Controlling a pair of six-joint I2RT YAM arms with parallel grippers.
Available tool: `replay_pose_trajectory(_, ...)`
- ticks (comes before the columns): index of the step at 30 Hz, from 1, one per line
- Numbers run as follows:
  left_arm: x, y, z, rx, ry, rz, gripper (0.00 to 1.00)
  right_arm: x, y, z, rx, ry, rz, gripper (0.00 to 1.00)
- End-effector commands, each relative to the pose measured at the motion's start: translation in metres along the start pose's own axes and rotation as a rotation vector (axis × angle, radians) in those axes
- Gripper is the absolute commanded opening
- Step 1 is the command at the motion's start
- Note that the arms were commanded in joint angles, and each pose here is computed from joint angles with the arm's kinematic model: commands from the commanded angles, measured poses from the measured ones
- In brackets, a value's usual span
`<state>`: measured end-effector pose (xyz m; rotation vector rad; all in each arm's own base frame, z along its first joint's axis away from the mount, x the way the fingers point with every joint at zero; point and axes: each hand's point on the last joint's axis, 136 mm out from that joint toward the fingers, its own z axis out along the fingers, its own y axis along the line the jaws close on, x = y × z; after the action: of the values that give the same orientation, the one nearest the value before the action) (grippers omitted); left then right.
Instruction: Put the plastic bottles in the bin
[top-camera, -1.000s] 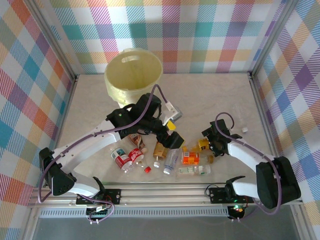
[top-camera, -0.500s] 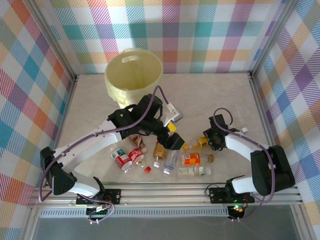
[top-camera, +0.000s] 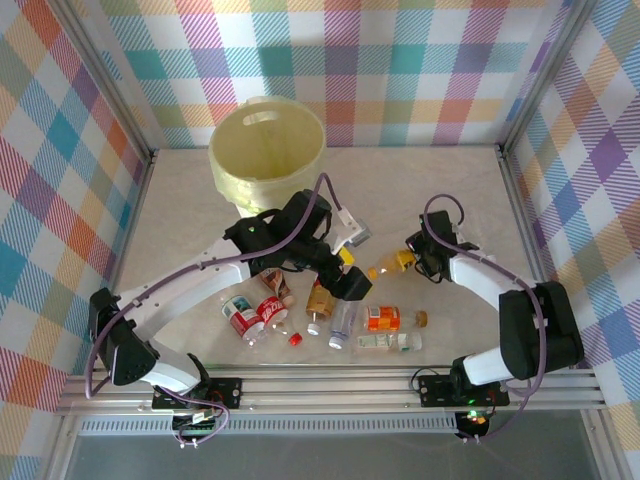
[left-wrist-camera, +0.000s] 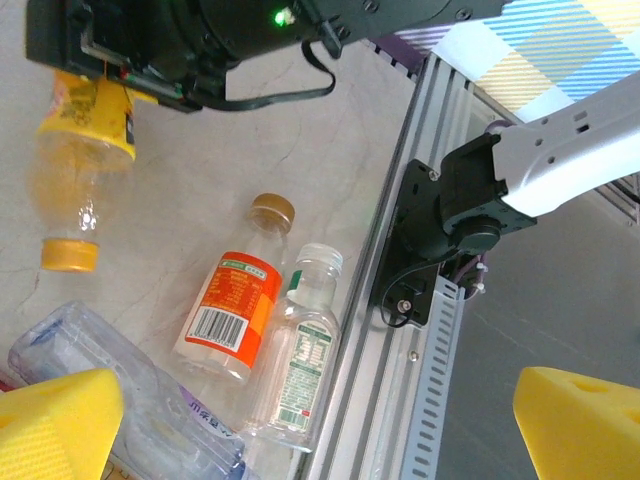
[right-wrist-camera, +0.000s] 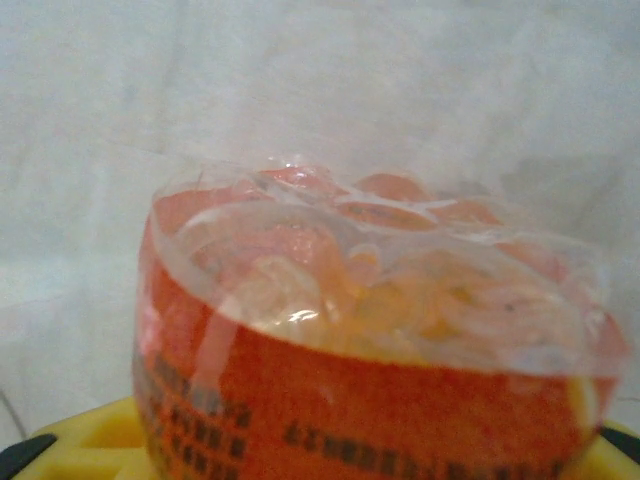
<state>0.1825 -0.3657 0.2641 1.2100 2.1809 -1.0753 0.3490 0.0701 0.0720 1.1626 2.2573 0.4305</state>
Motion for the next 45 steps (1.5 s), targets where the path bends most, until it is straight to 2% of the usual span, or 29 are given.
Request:
replay_pose_trajectory(1,0.007,0.003,0.007,-0.022,0.031,-0.002,1.0,-0.02,0.019,-0.02,-0.044,-0.062,-0.074,0.47)
replay_pose_trajectory(6,0.009,0.017,0.012,-0.088,0.044,-0.029,1.0,-0.027,0.042,-0.046,-0.128,-0.075,-0.14,0.47)
replay_pose_trajectory(11,0.011,0.022,0.02,-0.088,0.056,-0.061,1.0,-0.025,0.062,-0.072,-0.221,-0.061,-0.196,0.47)
replay_pose_trajectory(17,0.013,0.027,0.033,-0.077,0.074,-0.128,1.0,-0.009,0.08,-0.101,-0.312,-0.036,-0.269,0.47)
replay_pose_trajectory(29,0.01,0.032,0.039,-0.055,0.051,-0.15,1.0,0.027,0.108,-0.153,-0.481,0.065,-0.38,0.48)
replay_pose_trajectory(41,0.007,0.028,0.047,0.019,0.029,-0.214,0.96,0.051,0.125,-0.17,-0.587,0.127,-0.401,0.49)
replay_pose_trajectory(45,0.004,0.027,0.049,0.03,0.011,-0.227,0.91,0.056,0.128,-0.175,-0.608,0.139,-0.405,0.49)
